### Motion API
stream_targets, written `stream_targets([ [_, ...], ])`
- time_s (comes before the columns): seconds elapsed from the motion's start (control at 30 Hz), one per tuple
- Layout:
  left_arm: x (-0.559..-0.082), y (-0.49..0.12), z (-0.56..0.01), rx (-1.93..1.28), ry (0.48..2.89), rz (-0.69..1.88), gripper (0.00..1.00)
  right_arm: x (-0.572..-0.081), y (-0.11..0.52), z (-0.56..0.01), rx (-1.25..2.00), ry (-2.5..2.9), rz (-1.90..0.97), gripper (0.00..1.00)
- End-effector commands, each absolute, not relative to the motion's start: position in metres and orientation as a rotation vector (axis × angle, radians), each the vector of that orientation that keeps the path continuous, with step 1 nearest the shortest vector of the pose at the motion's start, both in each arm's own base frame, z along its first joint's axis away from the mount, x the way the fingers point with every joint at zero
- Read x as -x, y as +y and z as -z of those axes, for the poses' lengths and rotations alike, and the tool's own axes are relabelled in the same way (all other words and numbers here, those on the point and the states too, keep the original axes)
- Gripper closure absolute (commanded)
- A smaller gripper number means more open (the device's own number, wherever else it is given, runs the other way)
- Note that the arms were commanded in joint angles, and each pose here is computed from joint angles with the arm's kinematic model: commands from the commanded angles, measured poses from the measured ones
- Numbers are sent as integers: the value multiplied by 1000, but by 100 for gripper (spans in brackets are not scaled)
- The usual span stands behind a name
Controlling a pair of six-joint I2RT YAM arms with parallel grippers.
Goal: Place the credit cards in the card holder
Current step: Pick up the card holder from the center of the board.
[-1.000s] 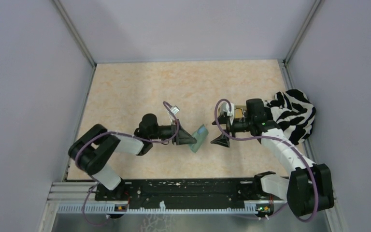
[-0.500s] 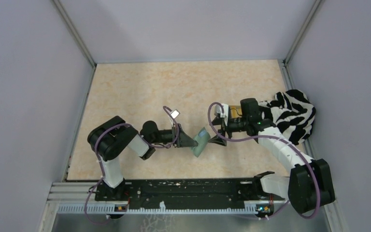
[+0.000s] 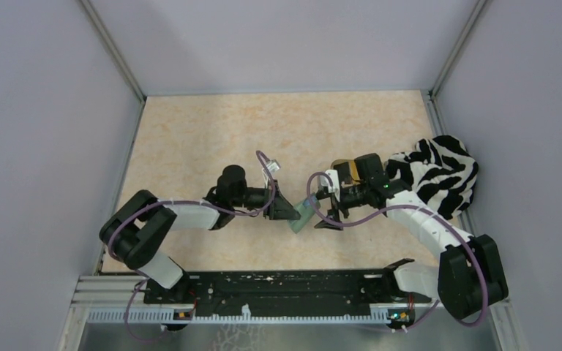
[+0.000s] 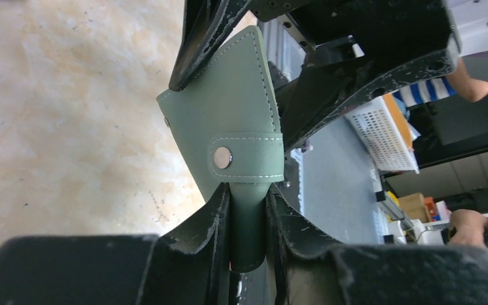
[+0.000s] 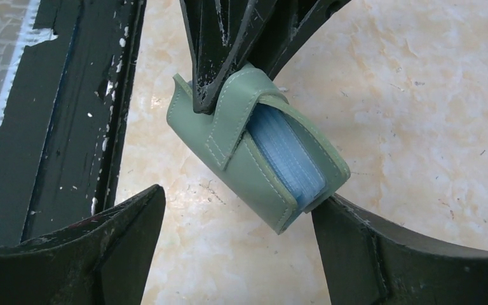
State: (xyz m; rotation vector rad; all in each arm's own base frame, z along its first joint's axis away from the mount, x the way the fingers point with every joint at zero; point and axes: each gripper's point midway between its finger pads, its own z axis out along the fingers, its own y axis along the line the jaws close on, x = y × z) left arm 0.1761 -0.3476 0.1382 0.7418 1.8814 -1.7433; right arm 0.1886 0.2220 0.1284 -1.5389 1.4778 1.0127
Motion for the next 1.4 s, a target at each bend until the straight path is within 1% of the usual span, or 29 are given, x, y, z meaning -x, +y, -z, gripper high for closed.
stream_targets([
  [0.0, -178, -340, -113, -854, 2000, 1562, 80, -190, 227, -152, 1603, 1326, -968, 16],
  [0.1, -177, -342, -117, -908, 2002, 1522, 80, -185, 227, -154, 1617, 1287, -960, 17],
  [0.17, -175, -343, -123, -943, 1980, 1523, 80, -181, 227, -156, 1629, 1253, -962, 19],
  [0.33, -167, -347, -137, -1010, 1917, 1575, 80, -174, 229, -160, 1638, 1199, -985, 37],
  [0.47, -162, -350, -142, -1030, 1893, 1599, 78, -170, 231, -159, 1660, 1177, -986, 55],
  [0.53, -160, -351, -144, -1028, 1887, 1611, 76, -167, 232, -159, 1675, 1162, -993, 67],
  [0.63, -159, -349, -147, -1014, 1874, 1611, 69, -163, 234, -158, 1698, 1144, -992, 86],
  [0.7, -160, -348, -150, -997, 1866, 1592, 61, -162, 235, -160, 1708, 1132, -994, 100],
  [0.83, -173, -337, -151, -910, 1853, 1436, 35, -164, 234, -168, 1705, 1113, -958, 100],
  [0.87, -179, -331, -150, -871, 1855, 1382, 27, -166, 234, -170, 1701, 1104, -941, 100],
  [0.9, -184, -325, -150, -817, 1864, 1331, 21, -168, 232, -172, 1694, 1095, -923, 100],
  [0.97, -187, -312, -153, -733, 1866, 1276, 6, -168, 229, -174, 1688, 1073, -900, 100],
  [1.0, -187, -307, -157, -684, 1857, 1275, 2, -168, 228, -174, 1691, 1058, -894, 100],
  [1.1, -181, -292, -167, -518, 1845, 1336, 1, -161, 226, -172, 1721, 982, -891, 100],
  [1.23, -172, -285, -165, -304, 1882, 1460, 1, -146, 222, -168, 1794, 806, -855, 100],
  [1.37, -164, -287, -160, -214, 1954, 1554, 1, -141, 217, -174, 1803, 683, -801, 100],
])
